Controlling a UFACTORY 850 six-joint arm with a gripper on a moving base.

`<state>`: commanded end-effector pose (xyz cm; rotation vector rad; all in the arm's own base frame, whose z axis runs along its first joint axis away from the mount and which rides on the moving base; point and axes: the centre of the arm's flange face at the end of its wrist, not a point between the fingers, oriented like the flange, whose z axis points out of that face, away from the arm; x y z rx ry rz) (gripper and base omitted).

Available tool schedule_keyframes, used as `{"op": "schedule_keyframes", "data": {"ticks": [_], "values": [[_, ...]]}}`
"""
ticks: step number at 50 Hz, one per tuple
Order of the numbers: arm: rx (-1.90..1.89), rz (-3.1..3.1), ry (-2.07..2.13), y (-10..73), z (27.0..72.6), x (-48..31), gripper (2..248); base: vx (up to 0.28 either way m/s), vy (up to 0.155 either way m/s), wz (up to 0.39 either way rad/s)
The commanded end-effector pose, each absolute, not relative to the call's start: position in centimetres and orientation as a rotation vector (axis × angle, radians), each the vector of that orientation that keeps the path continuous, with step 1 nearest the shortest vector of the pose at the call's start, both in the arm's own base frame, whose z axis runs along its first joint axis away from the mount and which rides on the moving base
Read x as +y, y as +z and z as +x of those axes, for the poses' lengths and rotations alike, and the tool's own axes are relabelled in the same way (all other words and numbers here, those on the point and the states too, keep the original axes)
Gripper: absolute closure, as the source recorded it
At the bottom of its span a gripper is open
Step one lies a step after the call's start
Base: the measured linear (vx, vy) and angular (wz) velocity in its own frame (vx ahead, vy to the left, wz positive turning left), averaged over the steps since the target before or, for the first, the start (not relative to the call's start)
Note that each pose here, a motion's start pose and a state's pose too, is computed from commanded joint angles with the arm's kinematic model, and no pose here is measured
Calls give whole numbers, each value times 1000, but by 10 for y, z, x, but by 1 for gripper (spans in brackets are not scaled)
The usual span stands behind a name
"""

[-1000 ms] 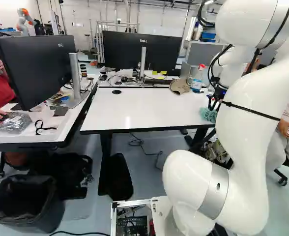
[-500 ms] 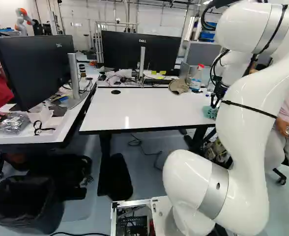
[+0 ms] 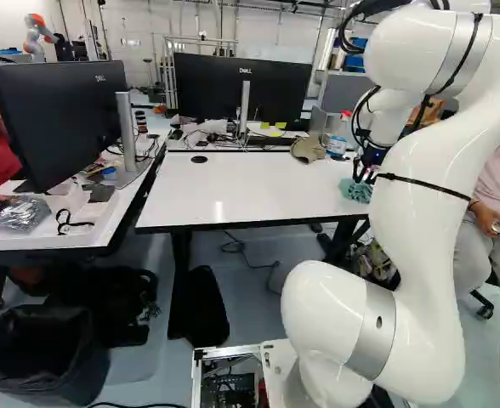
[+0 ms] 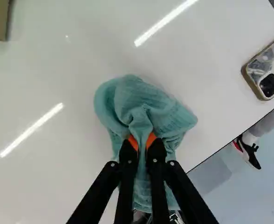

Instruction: Clean the table with the green towel

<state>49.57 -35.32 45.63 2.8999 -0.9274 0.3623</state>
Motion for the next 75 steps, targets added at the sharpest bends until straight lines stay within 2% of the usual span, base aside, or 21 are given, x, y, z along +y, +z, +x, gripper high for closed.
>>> {"op": "schedule_keyframes", "data": {"ticks": [32,75], "values": [[-873,2938,314,457,470,-306,212,0,0,0],[-828,2922,414,497,465,-286,212,0,0,0]]}}
